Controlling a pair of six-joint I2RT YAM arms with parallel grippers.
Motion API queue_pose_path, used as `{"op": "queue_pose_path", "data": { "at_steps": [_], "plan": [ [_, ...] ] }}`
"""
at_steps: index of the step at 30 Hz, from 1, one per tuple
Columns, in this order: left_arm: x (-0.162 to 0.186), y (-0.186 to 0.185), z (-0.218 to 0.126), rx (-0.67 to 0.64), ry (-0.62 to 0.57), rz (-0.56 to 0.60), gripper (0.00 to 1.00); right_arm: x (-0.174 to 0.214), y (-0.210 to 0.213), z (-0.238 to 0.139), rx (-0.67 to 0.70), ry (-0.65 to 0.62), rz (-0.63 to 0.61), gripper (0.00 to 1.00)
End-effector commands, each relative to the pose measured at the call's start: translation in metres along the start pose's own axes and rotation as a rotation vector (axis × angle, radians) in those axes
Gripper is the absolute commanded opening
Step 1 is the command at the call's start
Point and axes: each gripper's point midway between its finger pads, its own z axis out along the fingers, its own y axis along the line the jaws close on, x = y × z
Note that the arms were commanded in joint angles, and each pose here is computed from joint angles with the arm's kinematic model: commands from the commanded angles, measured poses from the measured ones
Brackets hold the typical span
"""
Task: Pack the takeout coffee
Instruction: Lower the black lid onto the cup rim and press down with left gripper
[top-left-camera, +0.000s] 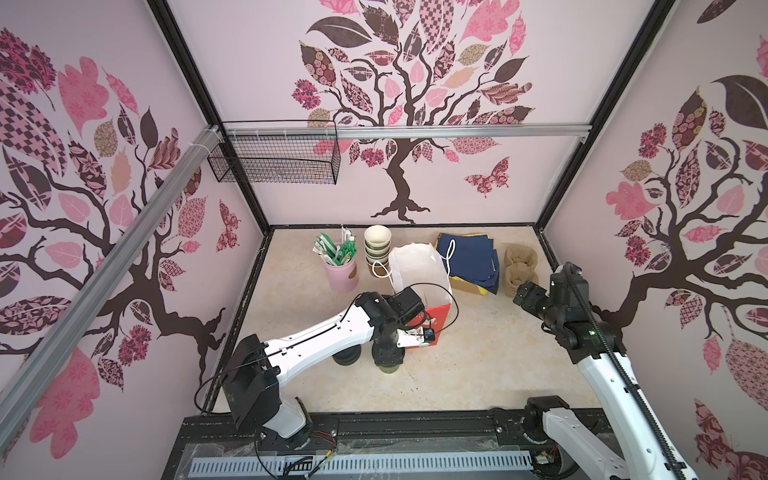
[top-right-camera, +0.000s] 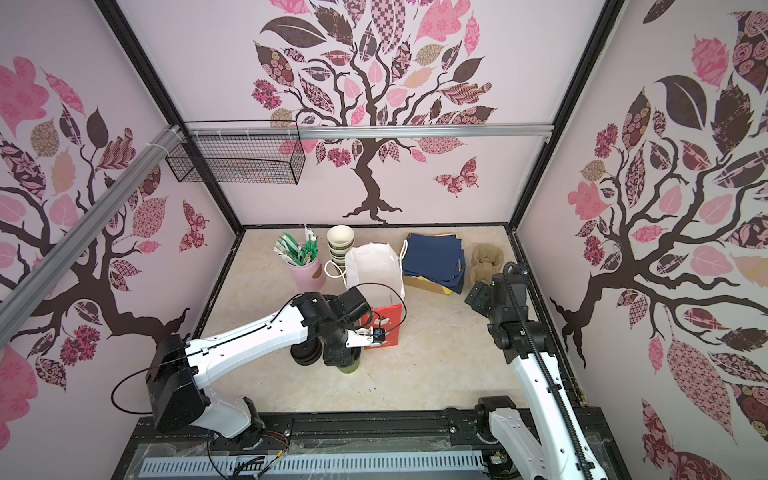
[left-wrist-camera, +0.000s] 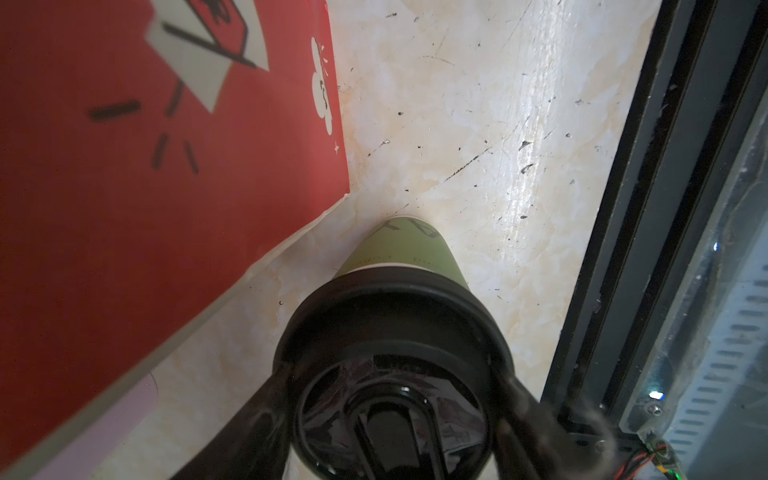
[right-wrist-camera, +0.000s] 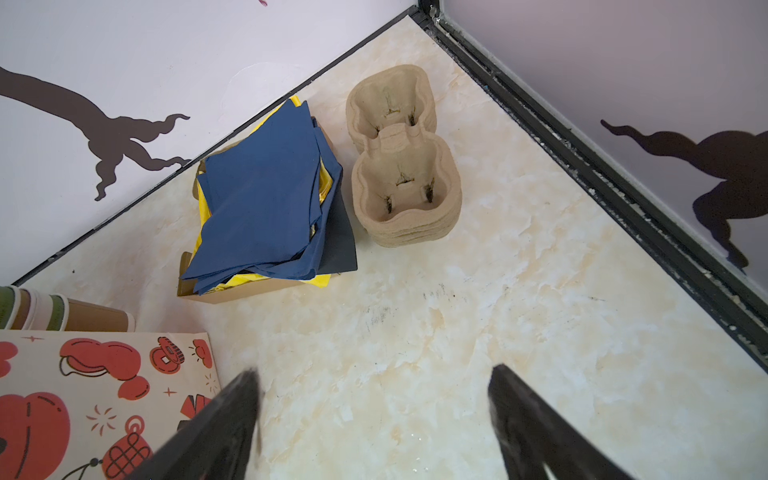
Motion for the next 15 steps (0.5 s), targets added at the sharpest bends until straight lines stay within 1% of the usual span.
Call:
{"op": "queue_pose_path", "data": {
  "at_steps": [1, 4, 10, 15],
  "plan": [
    [0.025, -0.013, 0.022, 0.048, 0.125, 0.011, 0.72, 0.002, -0.003, -0.003, 0.013, 0.003, -0.004, 0.89],
    [0.021, -0.010, 0.020, 0.044, 0.112, 0.003, 0.73, 0.003, -0.004, -0.003, 0.012, 0.004, -0.004, 0.89],
    [0.006, -0.004, 0.004, 0.028, 0.051, -0.013, 0.74, 0.002, -0.003, -0.004, 0.008, 0.003, -0.003, 0.89],
    [0.001, 0.000, -0.004, 0.012, 0.018, -0.022, 0.77, 0.002, -0.003, -0.004, 0.006, 0.002, -0.002, 0.89]
  ]
}}
